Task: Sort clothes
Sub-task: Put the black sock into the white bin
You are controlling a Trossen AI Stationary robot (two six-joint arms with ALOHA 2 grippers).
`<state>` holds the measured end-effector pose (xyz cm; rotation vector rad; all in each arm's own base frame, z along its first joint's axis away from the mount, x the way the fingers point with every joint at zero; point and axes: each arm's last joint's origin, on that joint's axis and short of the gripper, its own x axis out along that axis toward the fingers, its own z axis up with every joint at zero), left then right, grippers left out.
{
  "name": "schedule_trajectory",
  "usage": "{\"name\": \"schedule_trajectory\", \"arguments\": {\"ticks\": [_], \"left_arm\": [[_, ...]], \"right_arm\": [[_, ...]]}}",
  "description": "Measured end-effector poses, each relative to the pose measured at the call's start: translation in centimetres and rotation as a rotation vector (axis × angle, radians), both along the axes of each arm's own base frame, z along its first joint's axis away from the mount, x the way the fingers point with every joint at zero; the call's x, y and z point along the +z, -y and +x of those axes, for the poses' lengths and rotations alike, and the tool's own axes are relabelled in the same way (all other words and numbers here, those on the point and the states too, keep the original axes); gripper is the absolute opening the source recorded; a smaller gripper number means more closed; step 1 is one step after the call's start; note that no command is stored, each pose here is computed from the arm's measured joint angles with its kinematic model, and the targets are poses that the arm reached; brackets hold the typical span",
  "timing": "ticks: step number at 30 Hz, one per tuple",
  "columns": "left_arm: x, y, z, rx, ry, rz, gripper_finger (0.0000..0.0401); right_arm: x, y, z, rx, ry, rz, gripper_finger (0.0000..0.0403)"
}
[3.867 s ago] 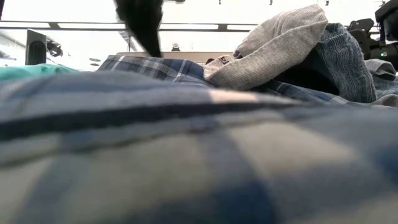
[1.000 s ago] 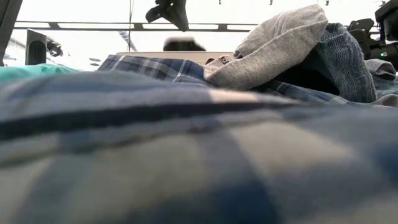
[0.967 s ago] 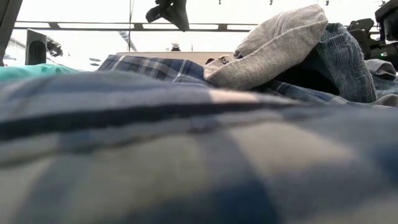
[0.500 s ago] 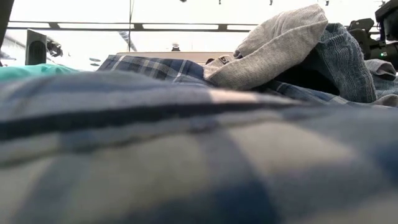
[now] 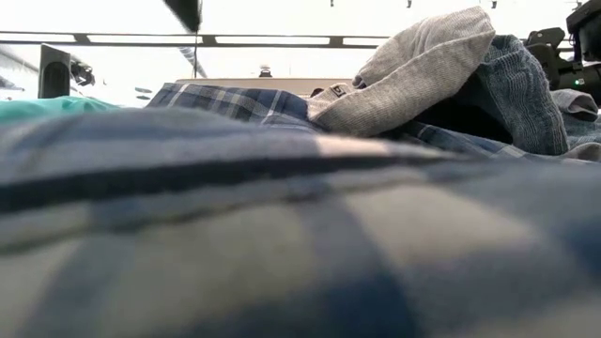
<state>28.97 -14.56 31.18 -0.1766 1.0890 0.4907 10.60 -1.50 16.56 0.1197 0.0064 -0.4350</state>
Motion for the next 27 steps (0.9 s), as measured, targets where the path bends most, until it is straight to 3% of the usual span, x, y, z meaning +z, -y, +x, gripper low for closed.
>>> {"name": "schedule_trajectory", "arguments": {"ticks": [12, 21, 24, 27], "left_arm": [[-9.4, 4.0, -3.3, 0.075, -0.048, -0.156, 0.0104], [-13.0, 4.4, -4.5, 0.123, -0.067, -0.295, 0.0102], [-13.4, 4.2, -4.9, 0.155, -0.107, -0.300, 0.0075], [-13.0, 4.2, -5.0, 0.155, -0.128, -0.287, 0.0017]], "right_arm": [[0.0, 0.0, 0.0, 0.000, 0.000, 0.000, 0.0142], [0.0, 0.0, 0.0, 0.000, 0.000, 0.000, 0.0142], [0.0, 0.0, 0.0, 0.000, 0.000, 0.000, 0.0142], [0.0, 0.0, 0.0, 0.000, 0.000, 0.000, 0.0142]]}}
